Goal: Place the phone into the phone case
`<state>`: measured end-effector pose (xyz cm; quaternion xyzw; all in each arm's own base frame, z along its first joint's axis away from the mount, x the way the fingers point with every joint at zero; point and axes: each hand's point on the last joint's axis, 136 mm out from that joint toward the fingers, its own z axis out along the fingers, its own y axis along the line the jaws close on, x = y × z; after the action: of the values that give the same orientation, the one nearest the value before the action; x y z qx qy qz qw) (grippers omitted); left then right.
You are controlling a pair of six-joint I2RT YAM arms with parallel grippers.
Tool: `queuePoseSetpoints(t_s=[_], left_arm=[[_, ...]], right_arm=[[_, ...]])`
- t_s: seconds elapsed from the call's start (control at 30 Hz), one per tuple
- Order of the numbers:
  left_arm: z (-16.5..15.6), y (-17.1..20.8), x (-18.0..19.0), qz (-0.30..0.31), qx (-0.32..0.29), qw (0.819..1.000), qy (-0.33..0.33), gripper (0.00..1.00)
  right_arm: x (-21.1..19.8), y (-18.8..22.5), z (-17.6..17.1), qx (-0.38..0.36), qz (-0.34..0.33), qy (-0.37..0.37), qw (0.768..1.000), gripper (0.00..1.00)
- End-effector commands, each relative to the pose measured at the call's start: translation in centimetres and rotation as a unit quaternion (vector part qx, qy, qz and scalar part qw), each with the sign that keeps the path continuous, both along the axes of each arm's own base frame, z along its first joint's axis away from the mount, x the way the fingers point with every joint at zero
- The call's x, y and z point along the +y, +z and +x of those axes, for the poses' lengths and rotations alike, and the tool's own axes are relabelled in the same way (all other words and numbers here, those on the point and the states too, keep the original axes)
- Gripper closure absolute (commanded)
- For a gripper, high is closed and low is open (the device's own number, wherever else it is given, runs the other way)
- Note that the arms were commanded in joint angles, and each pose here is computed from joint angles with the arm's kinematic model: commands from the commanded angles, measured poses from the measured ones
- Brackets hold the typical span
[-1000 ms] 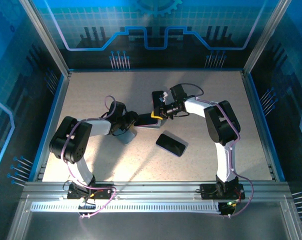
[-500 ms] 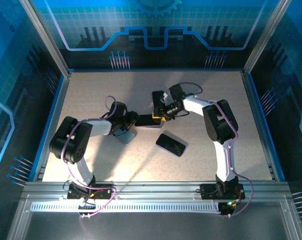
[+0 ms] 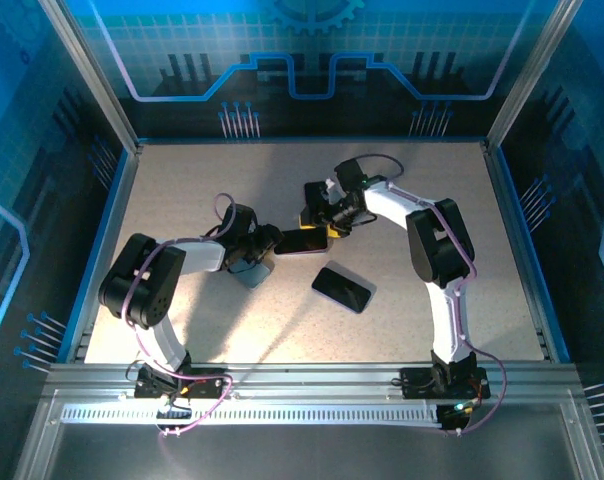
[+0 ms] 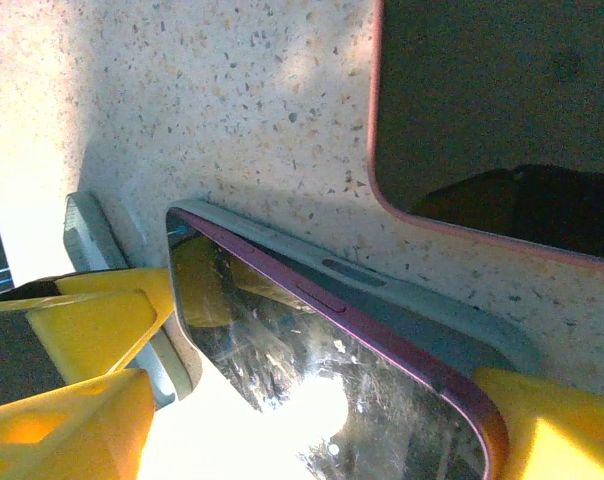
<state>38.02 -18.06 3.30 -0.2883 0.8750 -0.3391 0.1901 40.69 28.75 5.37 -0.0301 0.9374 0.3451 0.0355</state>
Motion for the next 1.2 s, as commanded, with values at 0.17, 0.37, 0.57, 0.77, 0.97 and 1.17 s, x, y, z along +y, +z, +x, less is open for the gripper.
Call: queuePoseSetpoints(t_s=[0.17, 0.37, 0.57, 0.77, 0.97, 1.17], left_arm=[[-0.1, 1.8, -0.4, 0.006, -0.022, 0.999, -0.026, 0.51], [0.1, 2.6, -0.3, 0.016, -0.034, 0.999, -0.032, 0.51], [0.4, 4.3, -0.1, 0.031, -0.049, 0.998, -0.039, 0.51], [1.3, 5.5, -1.2, 0.027, -0.067, 0.996, -0.05, 0.51], [2.2, 4.9, -3.3, 0.02, -0.062, 0.996, -0.067, 0.51], [3.2, 3.9, -4.4, 0.02, -0.057, 0.995, -0.073, 0.51]], right_arm=[[-0.7, -0.2, -0.4, 0.008, -0.071, -0.002, 0.997, 0.15], [-1.2, 0.2, -0.6, 0.002, -0.097, -0.01, 0.995, 0.14], [-1.8, 2.2, -0.5, -0.027, -0.109, -0.019, 0.994, 0.13], [-2.3, 3.7, -1.2, -0.062, -0.11, 0.0, 0.992, 0.21], [-2.8, 2.9, -2.7, -0.084, -0.125, 0.028, 0.988, 0.81], [-3.6, 0.9, -3.7, -0.076, -0.141, 0.039, 0.986, 1.0]])
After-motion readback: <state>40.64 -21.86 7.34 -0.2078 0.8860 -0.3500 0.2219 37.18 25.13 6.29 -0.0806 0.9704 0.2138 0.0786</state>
